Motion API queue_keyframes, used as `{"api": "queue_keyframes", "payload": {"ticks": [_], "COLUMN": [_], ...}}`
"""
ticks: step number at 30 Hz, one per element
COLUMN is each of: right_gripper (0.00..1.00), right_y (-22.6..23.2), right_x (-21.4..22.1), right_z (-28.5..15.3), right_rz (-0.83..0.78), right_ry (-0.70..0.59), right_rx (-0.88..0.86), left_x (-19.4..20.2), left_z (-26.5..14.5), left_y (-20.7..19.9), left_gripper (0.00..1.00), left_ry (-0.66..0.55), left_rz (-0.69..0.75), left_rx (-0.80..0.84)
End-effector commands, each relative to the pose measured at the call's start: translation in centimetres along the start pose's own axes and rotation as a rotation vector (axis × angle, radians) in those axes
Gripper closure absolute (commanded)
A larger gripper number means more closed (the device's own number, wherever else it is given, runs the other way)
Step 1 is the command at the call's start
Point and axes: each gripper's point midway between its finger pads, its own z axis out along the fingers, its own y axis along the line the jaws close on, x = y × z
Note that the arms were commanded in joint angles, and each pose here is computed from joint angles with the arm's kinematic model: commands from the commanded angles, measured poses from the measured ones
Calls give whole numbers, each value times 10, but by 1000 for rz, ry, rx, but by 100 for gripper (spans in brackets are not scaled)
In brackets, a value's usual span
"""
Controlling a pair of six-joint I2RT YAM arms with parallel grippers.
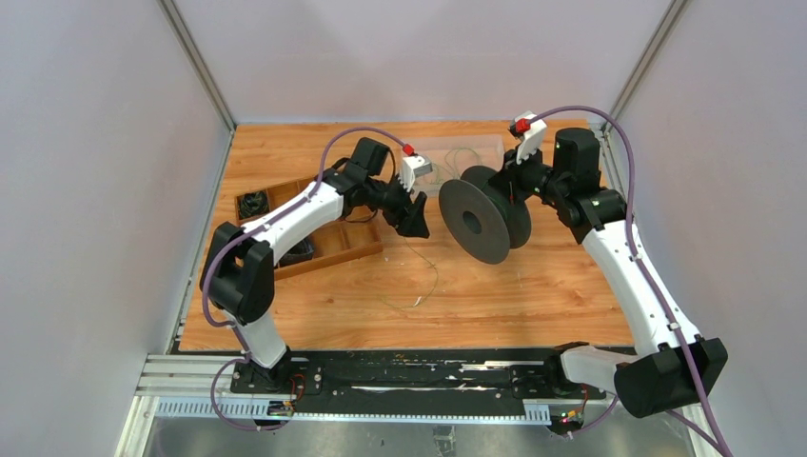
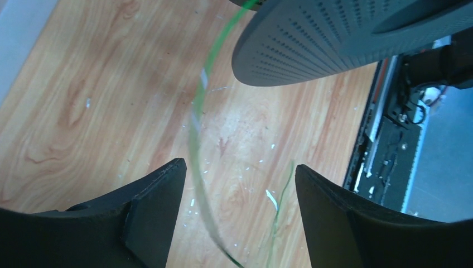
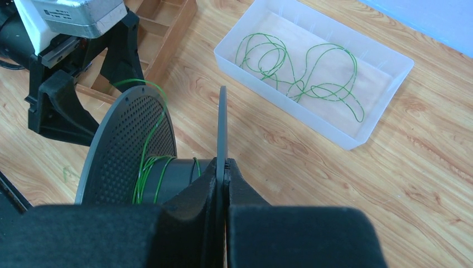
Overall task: Wrap the cables
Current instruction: Wrap the cable around the cable reel.
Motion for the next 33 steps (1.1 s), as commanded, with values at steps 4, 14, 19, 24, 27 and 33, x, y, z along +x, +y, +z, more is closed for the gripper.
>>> {"api": "queue_keyframes", "payload": {"ticks": [4,14,19,24,27,33], "right_gripper": [99,99,99,99,99,99], "right_y": [-1,-1,-1,-2,-4,-5], "right_x": [-21,-24,-30,-31,-31,-28], "right_z": [-11,-11,-13,-13,-14,-13], "right_rz": [-13,-13,-14,-13,-14,-10], "right_ry": [-72,-80,-88,-87,-87,-81], "right_rx": [9,9,14,17,22,26], "left_x": [-5,-5,-1,21,23,35], "left_z": [-20,-10,8,30,36,53], "left_y": [-16,10,25,26,16,5], "left_gripper": [22,22,20,18,17,17], "left_ry": [-56,-69,-146,-189,-246,-251], "left_rz": [-66,-69,-122,-259,-314,-418], "left_rx": [102,17,-14,7,49,92]}}
